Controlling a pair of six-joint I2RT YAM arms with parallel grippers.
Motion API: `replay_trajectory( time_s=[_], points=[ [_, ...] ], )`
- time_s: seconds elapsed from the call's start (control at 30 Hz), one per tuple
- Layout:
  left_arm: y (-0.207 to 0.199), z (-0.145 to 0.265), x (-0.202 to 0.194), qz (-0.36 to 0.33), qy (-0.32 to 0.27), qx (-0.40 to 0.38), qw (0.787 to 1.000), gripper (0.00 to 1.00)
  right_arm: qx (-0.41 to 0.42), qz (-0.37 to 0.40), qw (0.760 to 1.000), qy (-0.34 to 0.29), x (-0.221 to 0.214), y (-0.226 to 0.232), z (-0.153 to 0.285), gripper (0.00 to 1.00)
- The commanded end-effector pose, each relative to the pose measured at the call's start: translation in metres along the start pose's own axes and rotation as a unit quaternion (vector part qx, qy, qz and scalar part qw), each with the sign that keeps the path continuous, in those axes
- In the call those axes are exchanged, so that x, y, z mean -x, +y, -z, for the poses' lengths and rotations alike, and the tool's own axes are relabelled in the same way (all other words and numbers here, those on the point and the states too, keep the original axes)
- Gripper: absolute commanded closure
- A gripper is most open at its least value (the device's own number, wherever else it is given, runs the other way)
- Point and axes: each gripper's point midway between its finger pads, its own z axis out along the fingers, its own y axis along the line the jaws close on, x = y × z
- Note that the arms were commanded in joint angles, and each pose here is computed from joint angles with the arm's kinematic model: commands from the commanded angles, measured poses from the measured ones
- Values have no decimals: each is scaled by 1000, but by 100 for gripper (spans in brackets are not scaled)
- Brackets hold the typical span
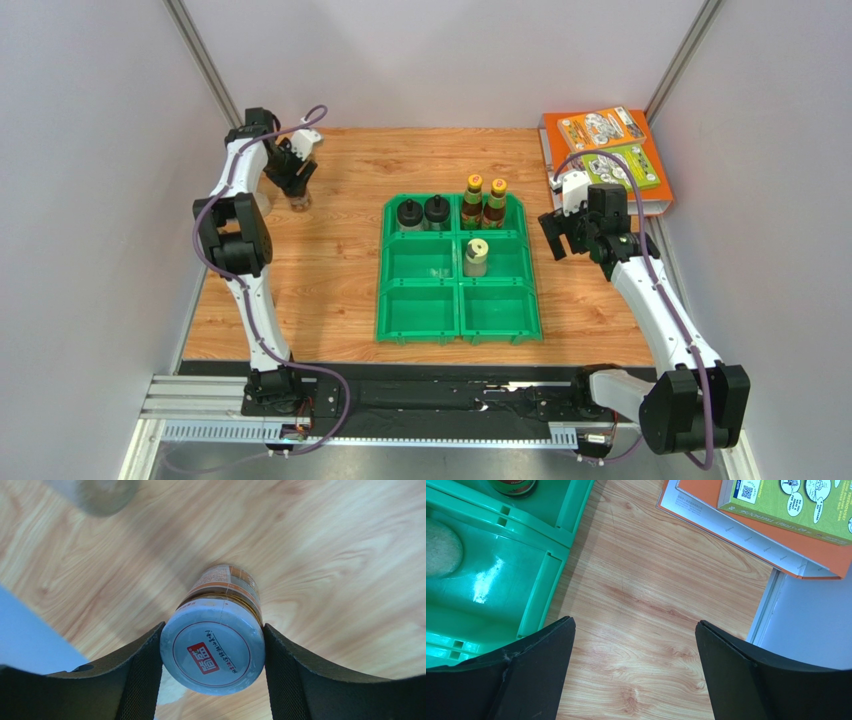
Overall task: Organize the condiment bottles
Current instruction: Pick up the bottle from the center of the board, then place the bottle in the storage box.
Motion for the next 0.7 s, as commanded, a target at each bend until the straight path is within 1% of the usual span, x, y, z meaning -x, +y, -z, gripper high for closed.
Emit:
replay_trajectory(
  time_s=[0.0,0.17,0.2,0.23,0.3,0.33,0.4,0.47,0.5,0.67],
  points=[
    [-75,27,41,5,-63,-111,992,100,-9,5,999,-41,26,-7,12,7],
    [-106,46,62,-6,-90,-133,987,100,-9,5,999,-40,26,-7,12,7],
    [-114,56,70,-16,-102,-135,986,100,-9,5,999,-40,25,-7,12,7],
    [-121,57,69,-16,-101,-141,985,100,-10,5,999,-40,26,-7,12,7],
    [-130,74,78,-26,-121,-141,982,100,-9,5,999,-40,26,-7,12,7],
    [-146,74,81,-33,-120,-153,980,100,-9,5,999,-42,26,-7,13,7],
    [-154,90,90,-48,-136,-143,979,100,-9,5,999,-41,26,-6,12,7],
    [-168,96,92,-59,-140,-146,978,100,-9,5,999,-43,27,-7,13,7],
    [-173,107,96,-67,-149,-143,976,100,-8,6,999,-43,27,-7,13,7],
    [-205,131,100,-101,-161,-145,971,100,-8,6,999,-45,28,-6,14,7]
  ],
)
